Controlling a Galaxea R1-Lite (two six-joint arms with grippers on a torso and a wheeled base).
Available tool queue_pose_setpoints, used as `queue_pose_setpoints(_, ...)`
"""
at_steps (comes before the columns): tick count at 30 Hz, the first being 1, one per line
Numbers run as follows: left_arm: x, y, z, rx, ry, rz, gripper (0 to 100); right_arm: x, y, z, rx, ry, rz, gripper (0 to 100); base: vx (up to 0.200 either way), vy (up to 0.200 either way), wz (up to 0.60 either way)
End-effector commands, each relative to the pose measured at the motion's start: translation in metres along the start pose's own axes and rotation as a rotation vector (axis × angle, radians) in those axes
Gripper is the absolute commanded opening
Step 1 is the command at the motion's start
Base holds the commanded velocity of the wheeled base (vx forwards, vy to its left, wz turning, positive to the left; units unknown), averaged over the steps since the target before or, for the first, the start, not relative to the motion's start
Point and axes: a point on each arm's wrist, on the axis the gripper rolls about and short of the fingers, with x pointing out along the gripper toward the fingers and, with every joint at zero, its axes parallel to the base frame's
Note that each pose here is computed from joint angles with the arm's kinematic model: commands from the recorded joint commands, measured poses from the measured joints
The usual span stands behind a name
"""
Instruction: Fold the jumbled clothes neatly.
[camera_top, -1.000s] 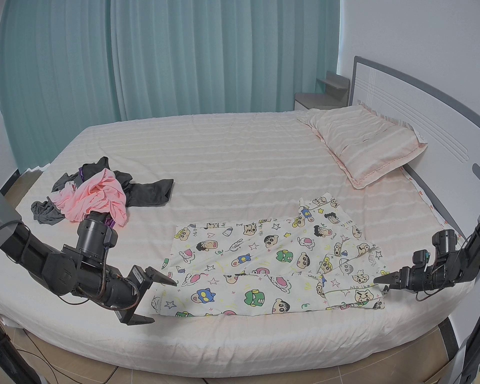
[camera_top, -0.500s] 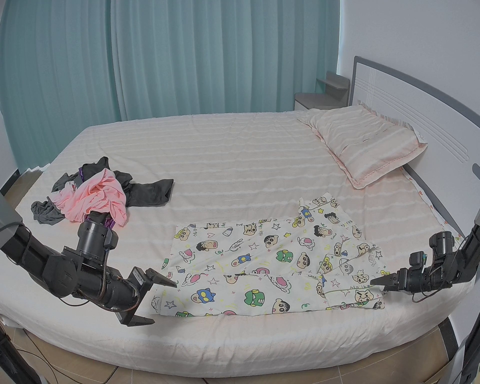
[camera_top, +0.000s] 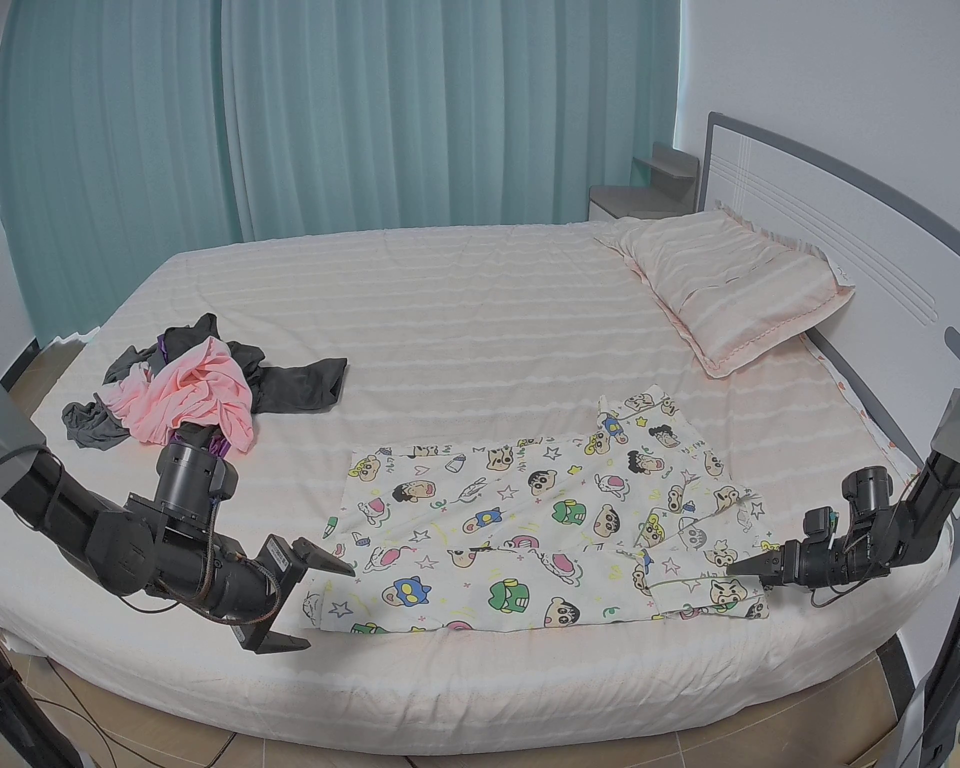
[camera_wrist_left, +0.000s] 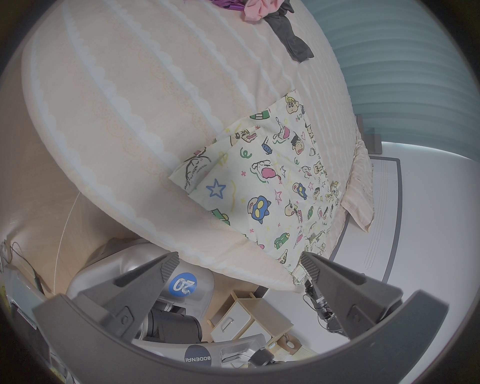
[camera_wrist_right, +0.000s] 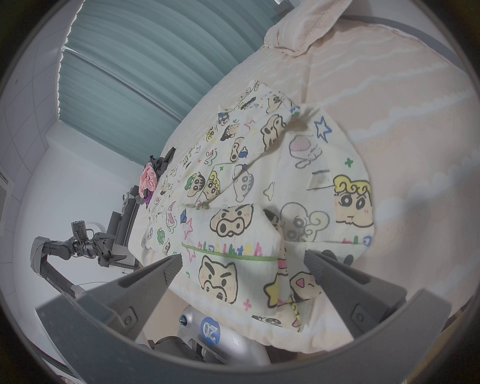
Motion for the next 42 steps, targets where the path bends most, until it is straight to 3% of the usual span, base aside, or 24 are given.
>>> queue_pose_setpoints(1,0.000,0.000,0.000,-0.001,0.001,0.002,100,0.008,-0.001,-0.004,0.004,0.024,0.009,100,0.000,0.000,0.00)
queue_pose_setpoints(2,0.000,0.000,0.000,0.000,0.000,0.000,100,0.009,0.000,-0.003,0.003,0.024,0.014,0,0.000,0.000,0.00)
queue_pose_setpoints(22,0.008,0.000,-0.005,0.017,-0.017,0.040,100,-0.010,-0.003,0.015,-0.018,-0.065,0.020,0,0.000,0.000,0.00)
queue_pose_setpoints(42,0.007,-0.003,-0.003,0.026,-0.037,0.023,100,-0.009,-0.007,0.035,-0.054,-0.113,0.009,0,0.000,0.000,0.00)
